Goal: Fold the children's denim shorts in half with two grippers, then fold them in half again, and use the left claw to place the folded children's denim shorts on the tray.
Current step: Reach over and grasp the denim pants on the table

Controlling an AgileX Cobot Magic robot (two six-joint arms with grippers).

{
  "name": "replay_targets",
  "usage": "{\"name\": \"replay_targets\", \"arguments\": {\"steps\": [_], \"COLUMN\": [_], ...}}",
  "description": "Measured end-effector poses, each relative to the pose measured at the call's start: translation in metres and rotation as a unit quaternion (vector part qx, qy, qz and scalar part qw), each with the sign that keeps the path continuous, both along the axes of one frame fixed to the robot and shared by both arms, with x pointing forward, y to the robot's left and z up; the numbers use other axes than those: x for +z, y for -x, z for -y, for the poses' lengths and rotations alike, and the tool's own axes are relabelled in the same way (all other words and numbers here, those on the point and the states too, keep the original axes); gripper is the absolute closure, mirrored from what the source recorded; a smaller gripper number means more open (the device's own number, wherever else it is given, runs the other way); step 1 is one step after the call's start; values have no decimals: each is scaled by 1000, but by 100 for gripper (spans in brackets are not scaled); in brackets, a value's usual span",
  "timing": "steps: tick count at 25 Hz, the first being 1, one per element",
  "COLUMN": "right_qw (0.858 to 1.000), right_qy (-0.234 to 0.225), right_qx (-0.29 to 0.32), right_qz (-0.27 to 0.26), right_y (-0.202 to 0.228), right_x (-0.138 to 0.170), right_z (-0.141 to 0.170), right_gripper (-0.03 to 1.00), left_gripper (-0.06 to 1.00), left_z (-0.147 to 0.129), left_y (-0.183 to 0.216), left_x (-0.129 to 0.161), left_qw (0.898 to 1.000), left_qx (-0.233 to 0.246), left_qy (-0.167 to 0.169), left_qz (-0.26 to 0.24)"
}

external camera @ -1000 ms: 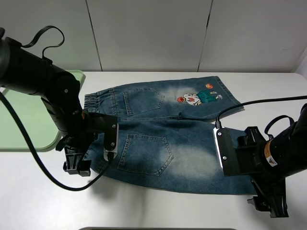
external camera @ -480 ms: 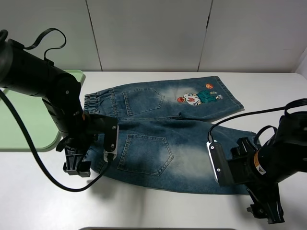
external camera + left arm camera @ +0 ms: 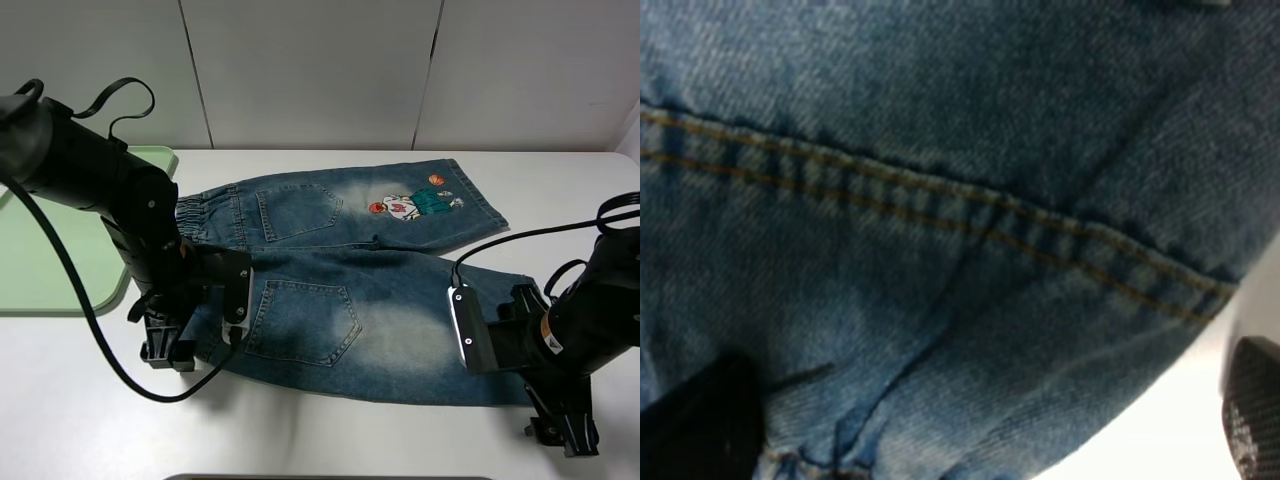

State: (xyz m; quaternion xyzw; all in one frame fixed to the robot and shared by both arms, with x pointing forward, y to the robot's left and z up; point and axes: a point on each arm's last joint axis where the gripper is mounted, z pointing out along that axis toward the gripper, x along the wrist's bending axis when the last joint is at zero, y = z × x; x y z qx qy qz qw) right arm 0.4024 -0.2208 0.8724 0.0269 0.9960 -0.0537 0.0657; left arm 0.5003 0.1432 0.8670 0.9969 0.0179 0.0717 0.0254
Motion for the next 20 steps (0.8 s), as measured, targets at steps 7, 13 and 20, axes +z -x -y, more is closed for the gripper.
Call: {"name": "replay_targets", "arguments": {"steps": [7, 13, 20], "right_qw": [1000, 999, 999], "right_qy": [7, 20, 27], "right_qx": [-2, -3, 1], "right_qz": [-12, -31, -41], "right_y": [0, -1, -2], "right_x": [-5, -11, -15], "right_z": [1, 1, 0], "right_gripper": [27, 27, 27], "left_gripper": [4, 4, 4], "left_z": [0, 0, 0], "left_y": [0, 0, 0], "left_x": [-1, -2, -2], "left_qw": [1000, 1000, 1000], "left_qx": [0, -2, -4], "left_qy": [-1, -1, -1], "left_qz": [-1, -2, -1]}}
